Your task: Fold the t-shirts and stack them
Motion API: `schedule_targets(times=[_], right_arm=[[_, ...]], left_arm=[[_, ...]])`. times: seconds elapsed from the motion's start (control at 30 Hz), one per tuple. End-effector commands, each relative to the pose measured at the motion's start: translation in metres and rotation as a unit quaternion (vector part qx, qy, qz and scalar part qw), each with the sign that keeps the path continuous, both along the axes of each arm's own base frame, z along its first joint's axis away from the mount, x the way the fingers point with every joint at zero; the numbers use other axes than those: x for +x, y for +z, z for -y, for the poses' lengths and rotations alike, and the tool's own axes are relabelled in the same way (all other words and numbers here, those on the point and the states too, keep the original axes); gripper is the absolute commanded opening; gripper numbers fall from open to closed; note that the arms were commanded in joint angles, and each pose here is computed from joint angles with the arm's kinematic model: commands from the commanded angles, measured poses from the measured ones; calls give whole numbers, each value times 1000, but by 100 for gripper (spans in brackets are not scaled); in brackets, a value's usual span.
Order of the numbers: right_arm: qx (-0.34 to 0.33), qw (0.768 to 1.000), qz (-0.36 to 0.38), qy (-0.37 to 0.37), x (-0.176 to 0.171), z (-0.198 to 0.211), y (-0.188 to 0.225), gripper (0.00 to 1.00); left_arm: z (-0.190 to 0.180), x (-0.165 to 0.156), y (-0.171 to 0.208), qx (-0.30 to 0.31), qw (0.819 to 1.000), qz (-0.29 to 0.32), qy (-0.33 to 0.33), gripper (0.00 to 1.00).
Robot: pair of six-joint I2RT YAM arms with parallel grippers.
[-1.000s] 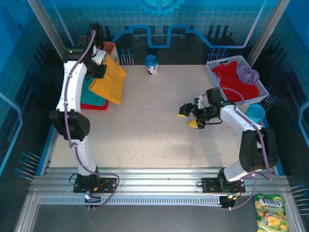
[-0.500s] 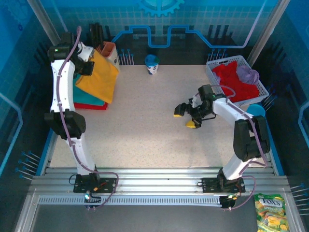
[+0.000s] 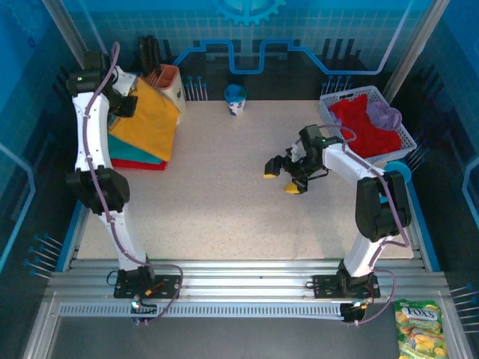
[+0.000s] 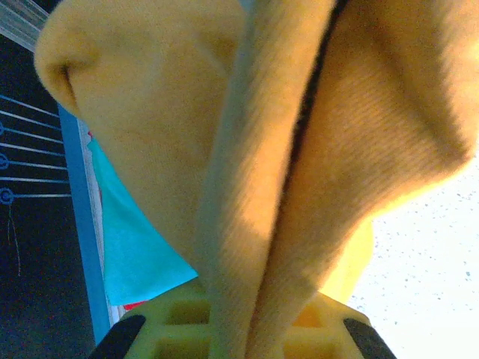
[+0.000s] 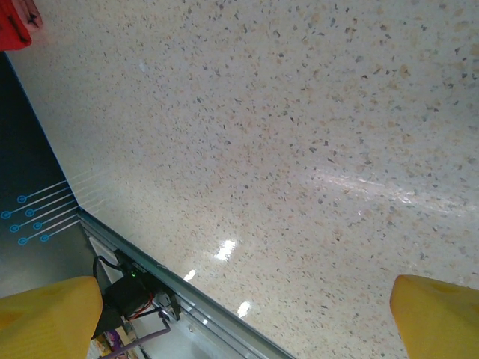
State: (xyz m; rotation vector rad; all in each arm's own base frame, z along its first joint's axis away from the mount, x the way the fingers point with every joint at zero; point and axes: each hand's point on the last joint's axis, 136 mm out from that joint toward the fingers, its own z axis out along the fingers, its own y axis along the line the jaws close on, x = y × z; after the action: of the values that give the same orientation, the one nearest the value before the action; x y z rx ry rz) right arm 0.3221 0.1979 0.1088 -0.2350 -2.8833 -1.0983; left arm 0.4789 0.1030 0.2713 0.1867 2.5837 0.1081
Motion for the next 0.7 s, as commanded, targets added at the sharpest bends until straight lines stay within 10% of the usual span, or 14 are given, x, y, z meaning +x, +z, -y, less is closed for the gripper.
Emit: schedule_targets(times=[0.0, 0.67], right_arm=[[-10, 1000, -8, 12, -3, -2, 0, 100], [-16, 999, -31, 32, -2, -13, -11, 100]], left_arm=[[-16, 17, -3, 16, 1000, 19, -3, 0], [-112, 28, -63, 70, 992, -11, 104, 0]])
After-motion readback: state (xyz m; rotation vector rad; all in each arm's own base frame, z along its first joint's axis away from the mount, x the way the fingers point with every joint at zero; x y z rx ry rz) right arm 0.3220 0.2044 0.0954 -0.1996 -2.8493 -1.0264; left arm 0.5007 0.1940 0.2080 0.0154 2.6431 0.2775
